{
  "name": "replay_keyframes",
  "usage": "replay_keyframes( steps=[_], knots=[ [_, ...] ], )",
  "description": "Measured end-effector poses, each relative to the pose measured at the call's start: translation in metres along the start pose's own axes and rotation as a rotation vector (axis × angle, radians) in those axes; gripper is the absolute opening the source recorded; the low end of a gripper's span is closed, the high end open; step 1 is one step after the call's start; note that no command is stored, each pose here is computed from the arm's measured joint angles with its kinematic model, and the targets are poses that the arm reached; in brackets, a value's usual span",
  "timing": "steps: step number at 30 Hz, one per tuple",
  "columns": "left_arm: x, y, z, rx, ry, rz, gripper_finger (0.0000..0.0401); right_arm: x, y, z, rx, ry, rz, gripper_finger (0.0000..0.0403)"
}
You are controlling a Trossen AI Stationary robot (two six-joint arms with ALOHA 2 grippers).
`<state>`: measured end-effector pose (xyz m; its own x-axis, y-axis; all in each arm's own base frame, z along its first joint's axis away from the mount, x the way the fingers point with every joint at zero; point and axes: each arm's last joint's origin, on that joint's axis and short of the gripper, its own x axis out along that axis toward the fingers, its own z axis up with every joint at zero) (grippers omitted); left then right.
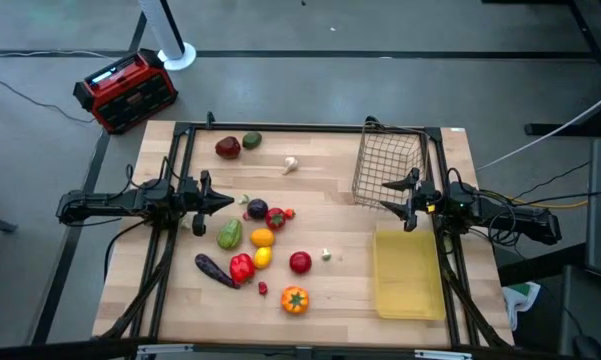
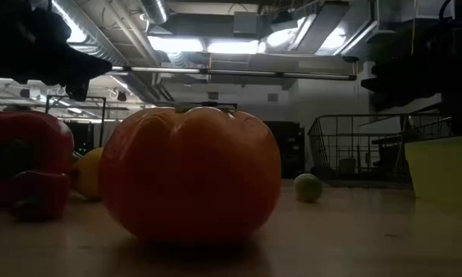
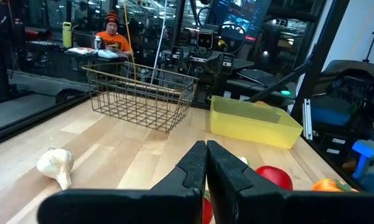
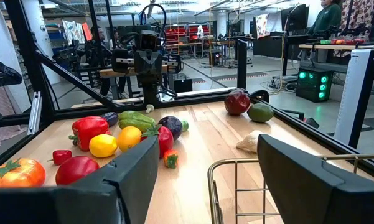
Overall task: Sort produce into baskets
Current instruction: Put the red apple into the wired basket
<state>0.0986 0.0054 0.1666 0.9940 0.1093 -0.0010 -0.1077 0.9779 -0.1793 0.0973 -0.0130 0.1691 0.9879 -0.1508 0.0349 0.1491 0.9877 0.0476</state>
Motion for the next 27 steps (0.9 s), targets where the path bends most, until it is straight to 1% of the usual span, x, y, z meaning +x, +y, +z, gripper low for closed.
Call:
replay_keyframes(
  steps=[10,17,20,23,27],
  knots=[
    [0.0000,0.0000,0.0000,-0.006,0.000,0.001,0.0008,0.0000,0.0000,0.0001,0.000,0.000,0.000,0.0269],
    [0.0000,0.0001,0.0001,-0.115,-0.001,0.004,0.0008,0.0000,0.0000,0.0000,0.000,0.000,0.000,0.0269],
    [0.0000,0.0009,0.0007,-0.143,-0.014,0.032,0.0009,0.0000,0.0000,0.0001,0.000,0.000,0.000,0.0269],
    [-0.0001,0.0022,0.0021,-0.160,-0.039,0.080,0.0022,0.0000,0.0000,0.0001,0.000,0.000,0.000,0.0269],
    [-0.0005,0.0046,0.0037,-0.166,-0.075,0.168,0.0066,0.0000,0.0000,0.0000,0.000,0.000,0.000,0.0269]
  ],
)
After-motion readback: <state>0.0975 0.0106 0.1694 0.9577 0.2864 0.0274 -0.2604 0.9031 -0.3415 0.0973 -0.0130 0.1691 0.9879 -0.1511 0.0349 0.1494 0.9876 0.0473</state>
